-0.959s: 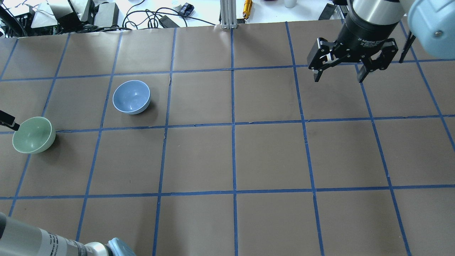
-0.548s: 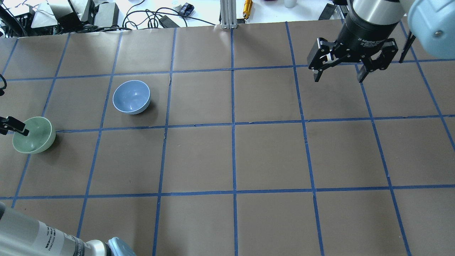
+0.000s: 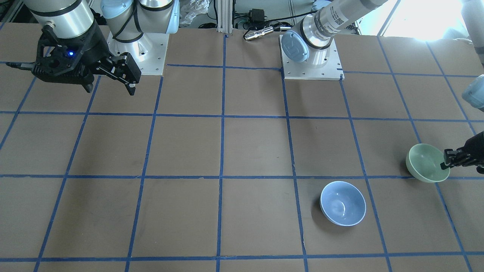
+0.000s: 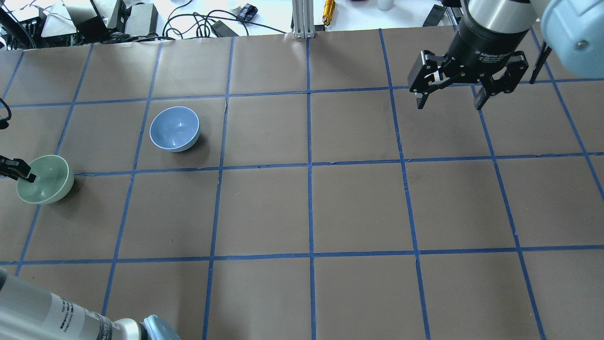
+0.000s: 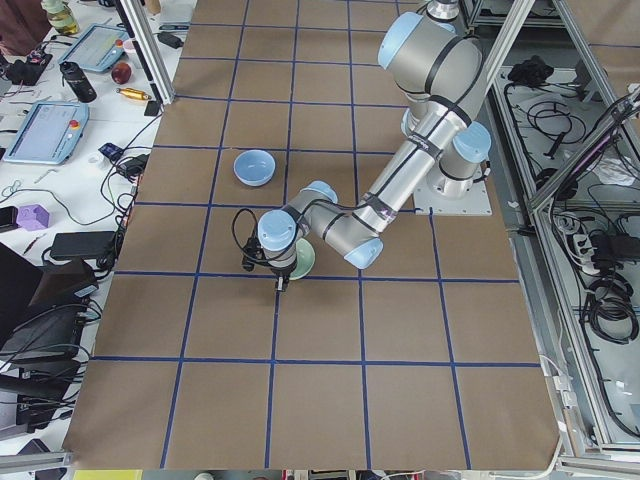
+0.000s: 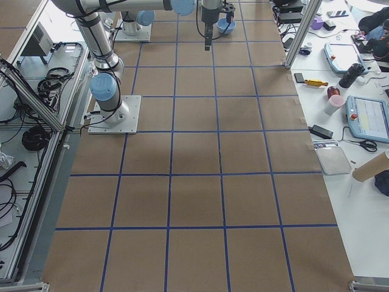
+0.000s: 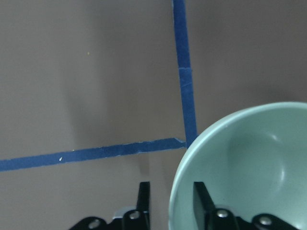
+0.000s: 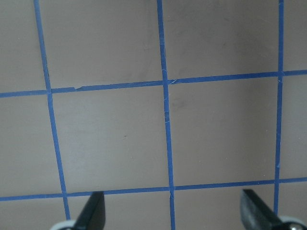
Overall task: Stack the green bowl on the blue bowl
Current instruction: 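Close the left gripper on the rim of the pale green bowl, then lift the green bowl with the left gripper and carry it over the blue bowl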
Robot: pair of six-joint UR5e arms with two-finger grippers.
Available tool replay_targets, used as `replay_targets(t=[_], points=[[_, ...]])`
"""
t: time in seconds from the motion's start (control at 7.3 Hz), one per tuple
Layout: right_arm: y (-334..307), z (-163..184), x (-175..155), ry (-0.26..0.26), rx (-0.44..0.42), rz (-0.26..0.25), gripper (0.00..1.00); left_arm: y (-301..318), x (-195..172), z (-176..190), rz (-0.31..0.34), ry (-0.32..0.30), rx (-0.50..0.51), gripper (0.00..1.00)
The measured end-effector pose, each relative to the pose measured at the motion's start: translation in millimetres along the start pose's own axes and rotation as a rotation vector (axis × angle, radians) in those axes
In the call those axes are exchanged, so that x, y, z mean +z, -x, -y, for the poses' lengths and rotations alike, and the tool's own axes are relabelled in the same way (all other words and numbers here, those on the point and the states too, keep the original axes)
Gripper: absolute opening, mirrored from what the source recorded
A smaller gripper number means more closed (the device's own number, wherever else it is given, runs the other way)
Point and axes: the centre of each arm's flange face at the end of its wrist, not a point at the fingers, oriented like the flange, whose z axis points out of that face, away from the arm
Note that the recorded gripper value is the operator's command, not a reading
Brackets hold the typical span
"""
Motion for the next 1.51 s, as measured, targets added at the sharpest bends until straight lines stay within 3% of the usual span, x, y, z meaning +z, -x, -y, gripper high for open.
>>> replay_targets(t=[0.55, 1.1, 1.51], points=[[0.0, 0.0, -0.1, 0.000, 0.000, 0.000, 1.00, -36.6, -40.2, 11.8, -0.063, -0.002, -0.032, 0.00], [0.0, 0.0, -0.1, 0.000, 0.000, 0.000, 1.00, -189.4, -70.1, 113.6, -0.031, -0.016, 0.001, 0.00], [0.0, 0.0, -0.1, 0.000, 0.000, 0.000, 1.00, -269.4, -78.1, 158.8, -0.048, -0.046, -0.082, 0.00]])
